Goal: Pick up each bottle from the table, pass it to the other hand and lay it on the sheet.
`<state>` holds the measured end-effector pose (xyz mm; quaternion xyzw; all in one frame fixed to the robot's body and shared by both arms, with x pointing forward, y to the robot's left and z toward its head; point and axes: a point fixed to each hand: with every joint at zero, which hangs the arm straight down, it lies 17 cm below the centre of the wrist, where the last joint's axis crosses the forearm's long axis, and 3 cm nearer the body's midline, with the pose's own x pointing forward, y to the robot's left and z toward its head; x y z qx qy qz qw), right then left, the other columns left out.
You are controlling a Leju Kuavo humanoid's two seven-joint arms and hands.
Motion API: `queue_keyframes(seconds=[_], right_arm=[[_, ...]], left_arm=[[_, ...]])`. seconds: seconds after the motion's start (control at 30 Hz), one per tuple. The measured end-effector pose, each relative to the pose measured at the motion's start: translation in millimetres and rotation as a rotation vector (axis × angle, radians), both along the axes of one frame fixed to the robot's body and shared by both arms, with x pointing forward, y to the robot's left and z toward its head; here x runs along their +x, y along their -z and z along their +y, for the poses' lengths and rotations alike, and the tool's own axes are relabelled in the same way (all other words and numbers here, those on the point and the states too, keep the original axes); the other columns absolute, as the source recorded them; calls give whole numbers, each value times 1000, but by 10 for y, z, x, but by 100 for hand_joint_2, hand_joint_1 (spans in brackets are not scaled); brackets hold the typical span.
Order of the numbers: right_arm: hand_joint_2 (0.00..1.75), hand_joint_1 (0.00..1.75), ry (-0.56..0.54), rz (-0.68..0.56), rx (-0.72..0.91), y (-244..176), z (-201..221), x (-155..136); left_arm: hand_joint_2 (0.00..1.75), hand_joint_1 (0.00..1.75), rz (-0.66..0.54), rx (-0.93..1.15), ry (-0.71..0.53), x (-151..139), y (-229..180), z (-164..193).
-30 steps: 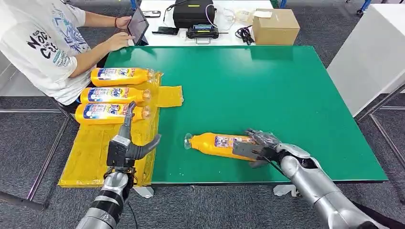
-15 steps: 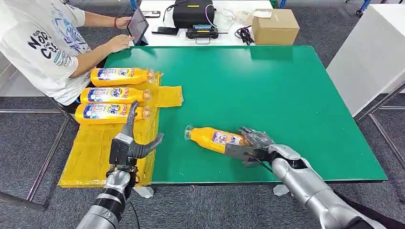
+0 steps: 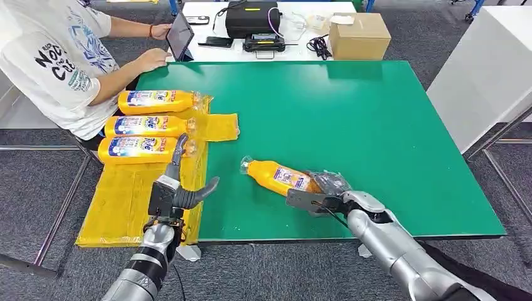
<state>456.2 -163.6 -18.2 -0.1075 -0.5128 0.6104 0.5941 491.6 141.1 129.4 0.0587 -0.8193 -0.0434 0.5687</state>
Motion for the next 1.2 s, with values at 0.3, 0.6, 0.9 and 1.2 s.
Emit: queue_keyframes(seconds=[0.3, 0.6, 0.9, 1.2], right_arm=[[175, 175, 80, -181, 140, -238, 112, -5], [175, 173, 364, -665, 517, -1660, 142, -362], [175, 175, 542, -924, 599, -2221, -371, -667], [175, 169, 405, -938, 589, -2090, -83, -833]], left_arm=[[175, 0, 15, -39, 20, -47, 37, -16], [175, 0, 56, -165, -63, -237, 86, 357], [175, 0, 134, -275, -59, -265, 192, 463], [175, 0, 269, -665, 361, -436, 147, -246]])
